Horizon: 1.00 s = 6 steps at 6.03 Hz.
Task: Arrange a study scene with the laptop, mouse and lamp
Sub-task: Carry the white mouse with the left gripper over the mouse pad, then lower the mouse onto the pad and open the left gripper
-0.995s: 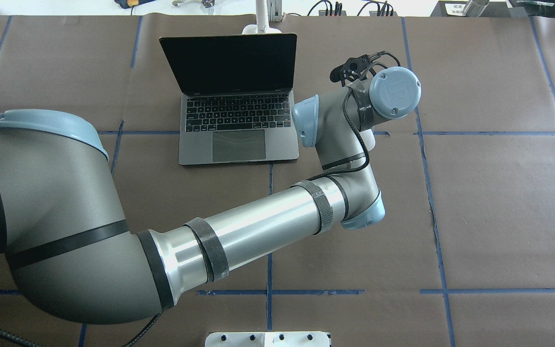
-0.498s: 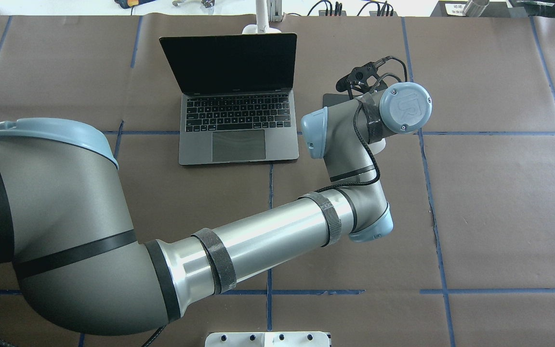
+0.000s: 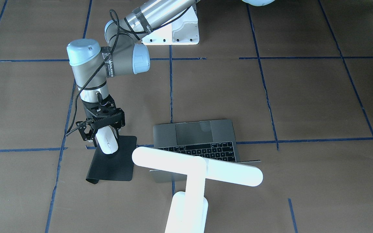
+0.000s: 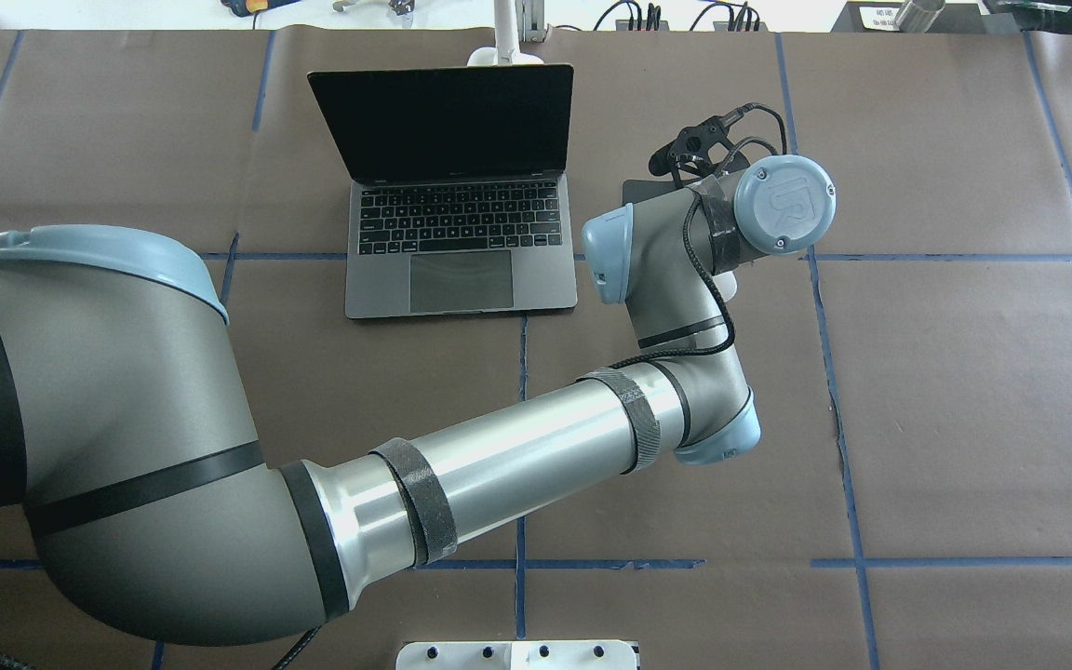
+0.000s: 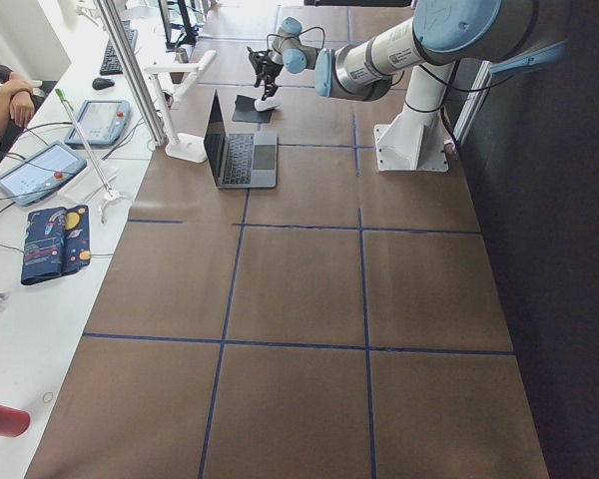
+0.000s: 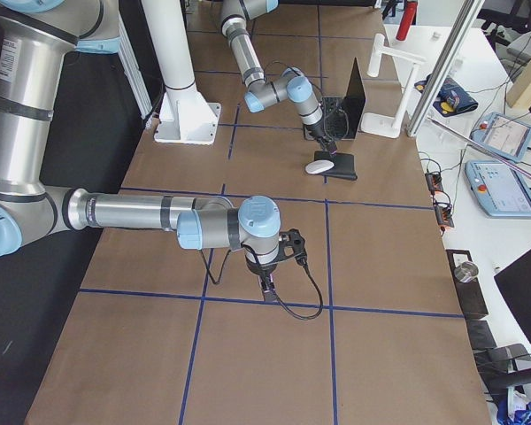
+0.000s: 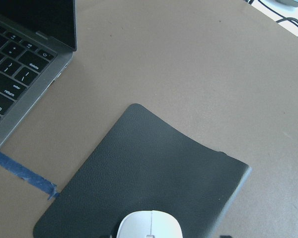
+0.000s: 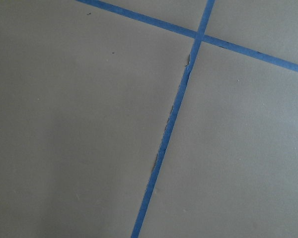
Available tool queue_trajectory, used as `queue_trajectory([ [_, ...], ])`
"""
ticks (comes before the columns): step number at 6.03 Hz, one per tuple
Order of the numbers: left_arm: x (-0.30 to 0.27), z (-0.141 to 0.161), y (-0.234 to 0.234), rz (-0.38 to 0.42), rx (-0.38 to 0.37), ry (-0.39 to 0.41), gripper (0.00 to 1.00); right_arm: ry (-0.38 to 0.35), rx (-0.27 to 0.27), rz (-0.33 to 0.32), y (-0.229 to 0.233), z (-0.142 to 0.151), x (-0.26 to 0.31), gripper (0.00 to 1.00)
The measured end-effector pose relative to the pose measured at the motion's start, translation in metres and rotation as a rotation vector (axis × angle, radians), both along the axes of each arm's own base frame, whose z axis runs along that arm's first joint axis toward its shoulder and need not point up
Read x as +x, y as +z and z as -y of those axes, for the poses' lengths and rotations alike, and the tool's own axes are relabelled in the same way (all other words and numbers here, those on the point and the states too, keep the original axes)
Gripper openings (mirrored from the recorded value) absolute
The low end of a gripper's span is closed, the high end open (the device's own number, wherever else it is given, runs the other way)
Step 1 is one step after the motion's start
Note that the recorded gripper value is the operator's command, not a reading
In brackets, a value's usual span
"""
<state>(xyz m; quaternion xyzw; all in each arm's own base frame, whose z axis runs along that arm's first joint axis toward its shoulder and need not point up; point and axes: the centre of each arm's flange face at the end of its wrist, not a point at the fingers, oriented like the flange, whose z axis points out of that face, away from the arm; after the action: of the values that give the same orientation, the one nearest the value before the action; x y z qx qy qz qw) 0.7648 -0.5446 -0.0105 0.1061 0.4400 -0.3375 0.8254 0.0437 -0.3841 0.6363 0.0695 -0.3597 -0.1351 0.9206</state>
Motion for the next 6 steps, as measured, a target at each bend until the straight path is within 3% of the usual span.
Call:
queue_trajectory([
  [2,-0.006,0.007,0.0,0.011,0.01,0.064,1.0,-0.002,0.003,-0.001,0.0,0.001,0.0,1.0],
  [6,-0.031,0.021,-0.014,0.052,0.065,0.35,1.0,-0.002,0.008,-0.001,-0.002,0.003,0.0,1.0],
])
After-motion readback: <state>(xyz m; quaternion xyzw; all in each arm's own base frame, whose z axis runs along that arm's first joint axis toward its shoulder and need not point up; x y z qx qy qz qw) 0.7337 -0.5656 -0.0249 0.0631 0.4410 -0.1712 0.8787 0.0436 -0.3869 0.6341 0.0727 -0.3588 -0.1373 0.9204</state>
